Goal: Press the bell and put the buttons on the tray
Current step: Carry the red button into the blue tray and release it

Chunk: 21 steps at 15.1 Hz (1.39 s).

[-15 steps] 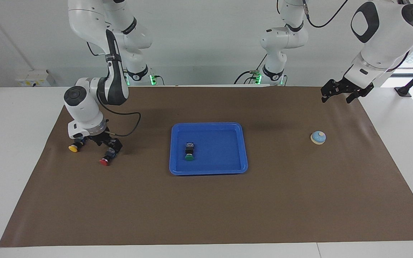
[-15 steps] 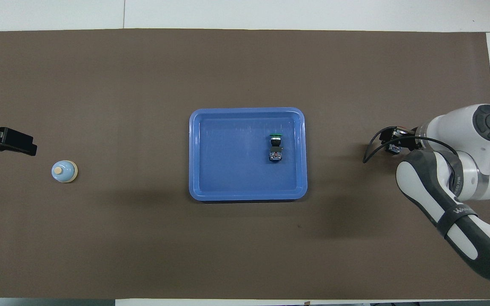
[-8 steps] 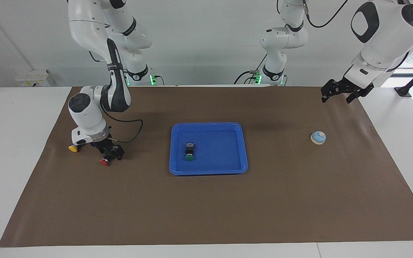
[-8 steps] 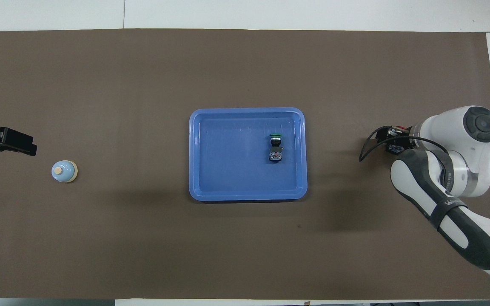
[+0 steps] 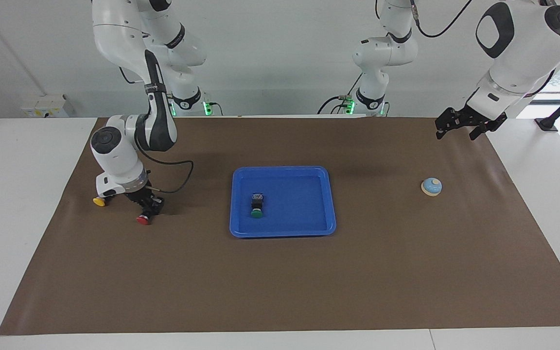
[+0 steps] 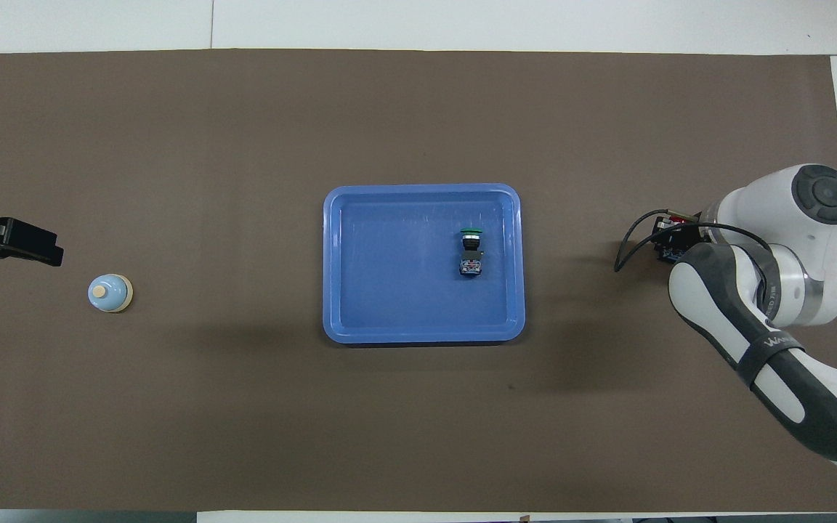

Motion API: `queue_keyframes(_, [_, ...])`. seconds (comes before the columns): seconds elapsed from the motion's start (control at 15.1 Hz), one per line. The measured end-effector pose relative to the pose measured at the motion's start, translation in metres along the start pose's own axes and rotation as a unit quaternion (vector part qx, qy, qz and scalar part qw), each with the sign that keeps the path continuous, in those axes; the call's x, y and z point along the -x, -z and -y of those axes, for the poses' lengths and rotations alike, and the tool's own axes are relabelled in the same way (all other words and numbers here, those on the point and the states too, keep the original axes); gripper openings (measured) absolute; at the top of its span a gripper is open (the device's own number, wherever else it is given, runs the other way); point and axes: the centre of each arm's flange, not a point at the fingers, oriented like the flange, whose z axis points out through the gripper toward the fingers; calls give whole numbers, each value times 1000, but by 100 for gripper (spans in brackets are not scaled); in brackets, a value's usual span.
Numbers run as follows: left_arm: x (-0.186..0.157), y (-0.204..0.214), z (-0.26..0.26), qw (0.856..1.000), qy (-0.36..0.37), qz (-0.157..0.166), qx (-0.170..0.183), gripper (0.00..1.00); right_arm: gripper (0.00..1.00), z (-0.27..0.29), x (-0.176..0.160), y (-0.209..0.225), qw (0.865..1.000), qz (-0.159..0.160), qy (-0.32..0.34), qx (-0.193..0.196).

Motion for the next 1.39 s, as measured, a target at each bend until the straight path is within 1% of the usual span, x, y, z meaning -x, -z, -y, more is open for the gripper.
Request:
queue_keyframes(0.13, [0, 0, 0, 1000, 0, 0, 0, 100, 41, 20, -6, 29, 1000, 10, 13, 6])
queue_keyframes(0.33, [0, 0, 0, 1000, 0, 0, 0, 100, 41, 72, -5, 82, 1000, 9, 22, 9])
queue_keyframes(0.46, [0, 0, 0, 1000, 0, 0, 0, 100, 41, 113, 7, 103, 1000, 3, 28, 7])
queue_keyframes(0.6, [0, 0, 0, 1000, 0, 0, 0, 100, 41, 160, 29, 113, 999, 0, 40, 4])
queue_keyframes(0.86, [0, 0, 0, 1000, 0, 0, 0, 100, 41, 249, 87, 112, 999, 8, 51, -12])
queue_keyframes(1.06, [0, 0, 0, 1000, 0, 0, 0, 100, 41, 306, 116, 107, 999, 7, 49, -19])
queue_keyframes(1.19, [0, 0, 0, 1000, 0, 0, 0, 100, 41, 337, 135, 91, 998, 8, 56, -21])
queue_keyframes(1.39, [0, 0, 0, 1000, 0, 0, 0, 100, 41, 370, 155, 64, 997, 0, 71, -35])
